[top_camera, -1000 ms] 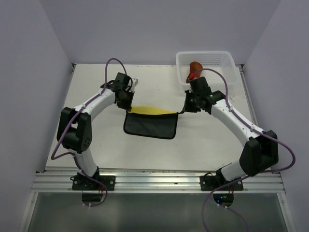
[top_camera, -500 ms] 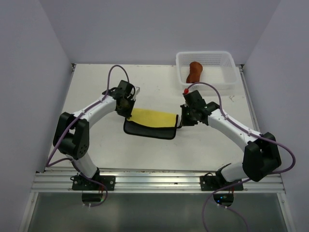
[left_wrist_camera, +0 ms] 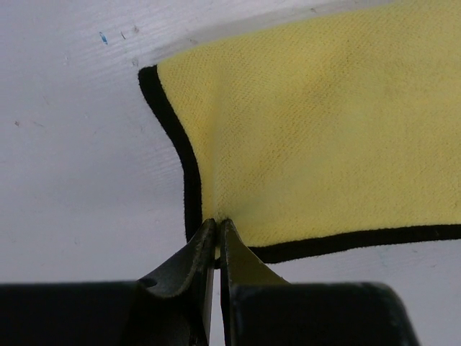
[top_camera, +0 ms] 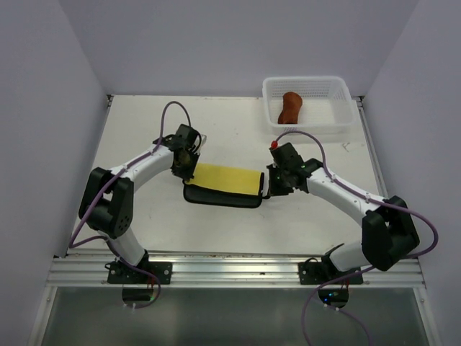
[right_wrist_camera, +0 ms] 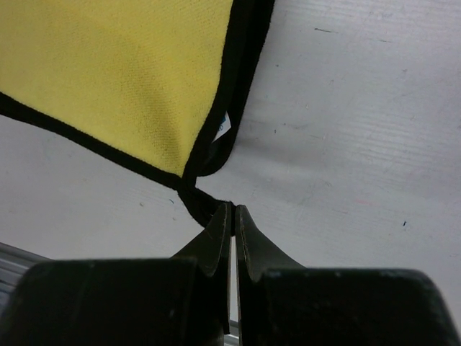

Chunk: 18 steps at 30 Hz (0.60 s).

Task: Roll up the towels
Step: Fold the towel

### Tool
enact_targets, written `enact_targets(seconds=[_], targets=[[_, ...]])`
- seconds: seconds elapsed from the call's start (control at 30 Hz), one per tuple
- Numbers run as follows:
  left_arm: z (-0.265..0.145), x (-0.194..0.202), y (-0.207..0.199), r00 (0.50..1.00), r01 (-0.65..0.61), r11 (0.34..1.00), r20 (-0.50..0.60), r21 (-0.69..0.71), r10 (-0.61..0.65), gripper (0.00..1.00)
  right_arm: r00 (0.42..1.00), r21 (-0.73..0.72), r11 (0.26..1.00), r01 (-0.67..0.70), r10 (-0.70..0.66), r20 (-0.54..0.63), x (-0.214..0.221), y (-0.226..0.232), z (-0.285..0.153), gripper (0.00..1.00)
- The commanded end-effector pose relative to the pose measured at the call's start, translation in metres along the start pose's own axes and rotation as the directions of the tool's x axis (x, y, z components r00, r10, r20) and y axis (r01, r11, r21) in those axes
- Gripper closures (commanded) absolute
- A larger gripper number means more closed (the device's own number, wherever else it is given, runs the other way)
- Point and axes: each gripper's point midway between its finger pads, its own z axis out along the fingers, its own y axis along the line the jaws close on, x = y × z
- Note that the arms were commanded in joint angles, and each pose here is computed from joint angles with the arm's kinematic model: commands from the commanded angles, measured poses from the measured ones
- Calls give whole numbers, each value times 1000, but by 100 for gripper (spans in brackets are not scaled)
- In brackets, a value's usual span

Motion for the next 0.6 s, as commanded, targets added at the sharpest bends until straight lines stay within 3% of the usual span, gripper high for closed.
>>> enact_targets(seconds=[0.0,0.37,0.57], targets=[[-2,-2,3,1000,1,1000,18,-18,-1,91,1000,-31,1000,6,-5,10,-1,7,4,100],[7,10,-5,1000,5,1000,6,22,-5,89,1000,-6,1000,4,-4,-2,3,3,11,100],[10,17,-6,1000,4,1000,-6,25,-4,80,1000,-13,1000,8,-8,-17,6,5,16,100]])
